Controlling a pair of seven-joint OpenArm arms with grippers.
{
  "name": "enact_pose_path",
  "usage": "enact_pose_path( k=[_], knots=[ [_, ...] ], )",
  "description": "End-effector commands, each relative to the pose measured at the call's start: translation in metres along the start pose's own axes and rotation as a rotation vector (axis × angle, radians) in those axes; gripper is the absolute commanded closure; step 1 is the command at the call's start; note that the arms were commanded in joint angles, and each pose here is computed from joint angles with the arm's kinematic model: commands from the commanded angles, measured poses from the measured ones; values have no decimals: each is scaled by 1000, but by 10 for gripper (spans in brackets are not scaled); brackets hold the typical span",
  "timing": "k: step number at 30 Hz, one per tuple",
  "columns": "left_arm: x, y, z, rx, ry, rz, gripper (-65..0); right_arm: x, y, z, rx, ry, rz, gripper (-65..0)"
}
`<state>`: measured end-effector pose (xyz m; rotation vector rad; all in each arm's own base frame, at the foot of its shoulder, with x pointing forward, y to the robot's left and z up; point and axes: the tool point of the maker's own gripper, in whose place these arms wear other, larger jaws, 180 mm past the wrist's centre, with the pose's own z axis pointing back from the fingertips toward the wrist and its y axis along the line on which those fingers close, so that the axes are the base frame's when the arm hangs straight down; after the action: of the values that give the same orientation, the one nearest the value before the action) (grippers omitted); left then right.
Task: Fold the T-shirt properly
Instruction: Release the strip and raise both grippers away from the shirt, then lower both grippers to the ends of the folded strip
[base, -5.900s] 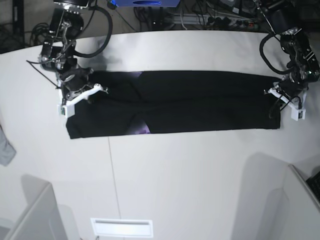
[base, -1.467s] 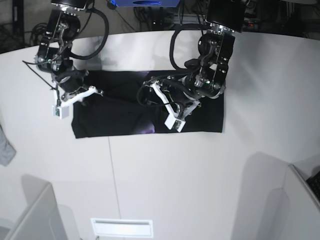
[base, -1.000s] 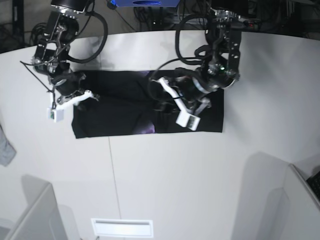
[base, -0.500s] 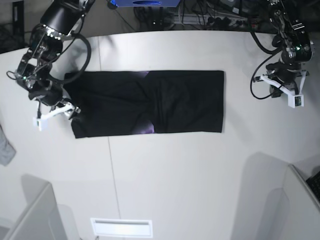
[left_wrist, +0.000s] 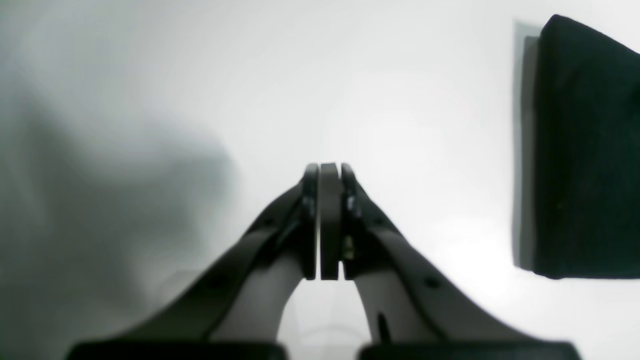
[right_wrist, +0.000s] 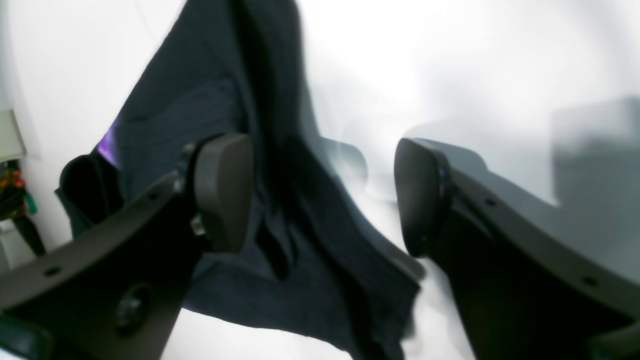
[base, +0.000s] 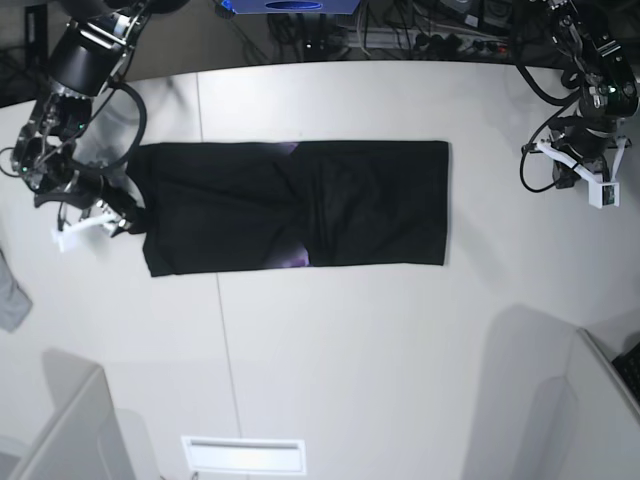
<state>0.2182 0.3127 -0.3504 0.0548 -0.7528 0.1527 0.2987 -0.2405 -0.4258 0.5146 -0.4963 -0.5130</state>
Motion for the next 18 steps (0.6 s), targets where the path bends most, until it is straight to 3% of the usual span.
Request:
enact_pose_path(
  k=[1,5,13,18],
  knots=[
    [8,-3,0,-14,-27,-17,0,9,7,2,15,-13,38,-419],
    [2,-11,-12,-46,-51,-3,0,-13,22,-11,38,64,143,-413],
    [-21,-11,-31,-64,-20,50,0,-33,19,-16,33,111,143,-411],
    [-22,-23,-35,-95,-13,36,0,-56,32,-28,42,193,225,-411]
  ],
)
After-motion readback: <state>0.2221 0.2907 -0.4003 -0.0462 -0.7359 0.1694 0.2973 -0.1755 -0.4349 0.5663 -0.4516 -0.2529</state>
